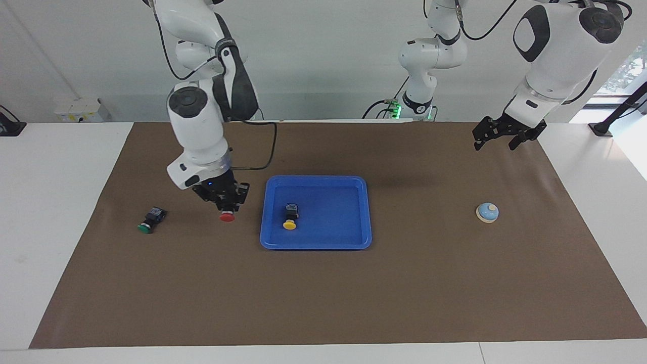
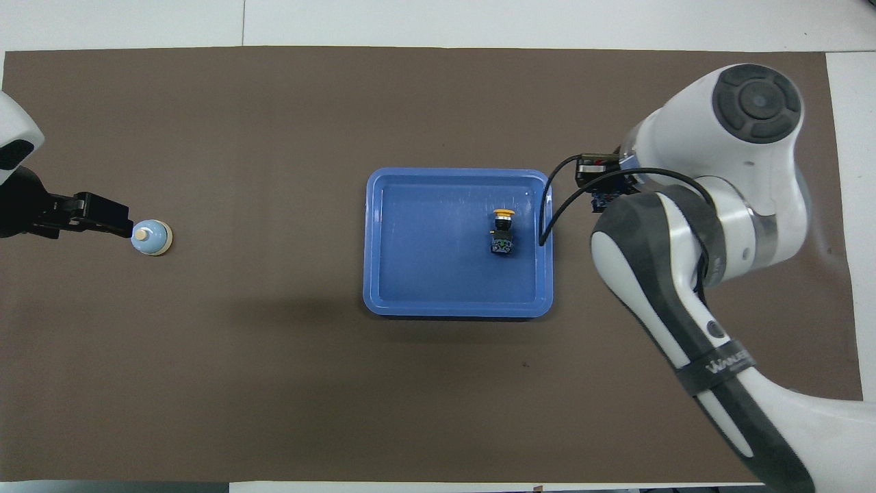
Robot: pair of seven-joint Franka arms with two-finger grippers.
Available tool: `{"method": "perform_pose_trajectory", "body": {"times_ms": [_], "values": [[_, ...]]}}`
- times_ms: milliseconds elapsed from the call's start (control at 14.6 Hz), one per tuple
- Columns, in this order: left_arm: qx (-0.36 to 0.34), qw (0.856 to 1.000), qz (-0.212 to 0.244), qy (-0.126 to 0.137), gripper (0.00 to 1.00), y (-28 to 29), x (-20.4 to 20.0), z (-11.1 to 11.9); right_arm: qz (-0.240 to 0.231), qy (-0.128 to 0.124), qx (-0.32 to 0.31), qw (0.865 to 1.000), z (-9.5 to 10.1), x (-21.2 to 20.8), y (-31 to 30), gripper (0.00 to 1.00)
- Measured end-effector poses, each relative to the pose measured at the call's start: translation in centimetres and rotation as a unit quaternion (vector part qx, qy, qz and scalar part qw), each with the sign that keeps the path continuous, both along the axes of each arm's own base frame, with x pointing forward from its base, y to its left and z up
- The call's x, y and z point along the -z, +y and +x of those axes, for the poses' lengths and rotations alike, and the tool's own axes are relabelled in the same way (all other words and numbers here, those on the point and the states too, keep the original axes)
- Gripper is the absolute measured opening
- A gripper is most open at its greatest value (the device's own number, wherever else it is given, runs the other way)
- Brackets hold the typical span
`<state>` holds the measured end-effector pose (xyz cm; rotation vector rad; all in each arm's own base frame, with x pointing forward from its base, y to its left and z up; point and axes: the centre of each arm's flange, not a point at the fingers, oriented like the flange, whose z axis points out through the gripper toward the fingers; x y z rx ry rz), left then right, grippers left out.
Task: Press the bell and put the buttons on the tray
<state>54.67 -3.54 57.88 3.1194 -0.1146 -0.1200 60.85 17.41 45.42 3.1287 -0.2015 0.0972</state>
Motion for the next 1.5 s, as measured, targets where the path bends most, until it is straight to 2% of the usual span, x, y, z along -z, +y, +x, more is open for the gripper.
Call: {"method": "perform_pose_trajectory", "body": {"times_ms": [205, 341, 478, 820, 1093, 1229, 1502], "values": [[0.000, 1.000, 0.000, 0.000, 1.00, 0.0, 0.0, 0.0, 0.005, 0.006, 0.004, 1.000, -2.1, 0.9, 8.8, 0.43], [0.000, 1.000, 0.000, 0.000, 1.00, 0.0, 0.0, 0.0, 0.004, 0.015, 0.006, 1.000, -3.4, 2.8, 13.1, 0.43], [0.000, 1.000, 0.000, 0.000, 1.00, 0.0, 0.0, 0.0, 0.009, 0.012, 0.007, 1.000, -3.9, 5.5, 16.2, 0.43], [0.000, 1.000, 0.000, 0.000, 1.00, 0.0, 0.0, 0.0, 0.023, 0.004, 0.024, 0.999, -3.4, 12.8, 18.8, 0.43], [0.000, 1.000, 0.000, 0.000, 1.00, 0.0, 0.0, 0.0, 0.022, 0.008, 0.032, 0.999, -3.7, 14.5, 18.8, 0.43], [0.000, 1.000, 0.000, 0.000, 1.00, 0.0, 0.0, 0.0, 0.022, 0.009, 0.043, 0.999, -3.7, 14.4, 18.7, 0.57], [0.000, 1.000, 0.000, 0.000, 1.00, 0.0, 0.0, 0.0, 0.013, 0.015, 0.074, 0.997, -3.7, 12.4, 17.8, 0.99]]}}
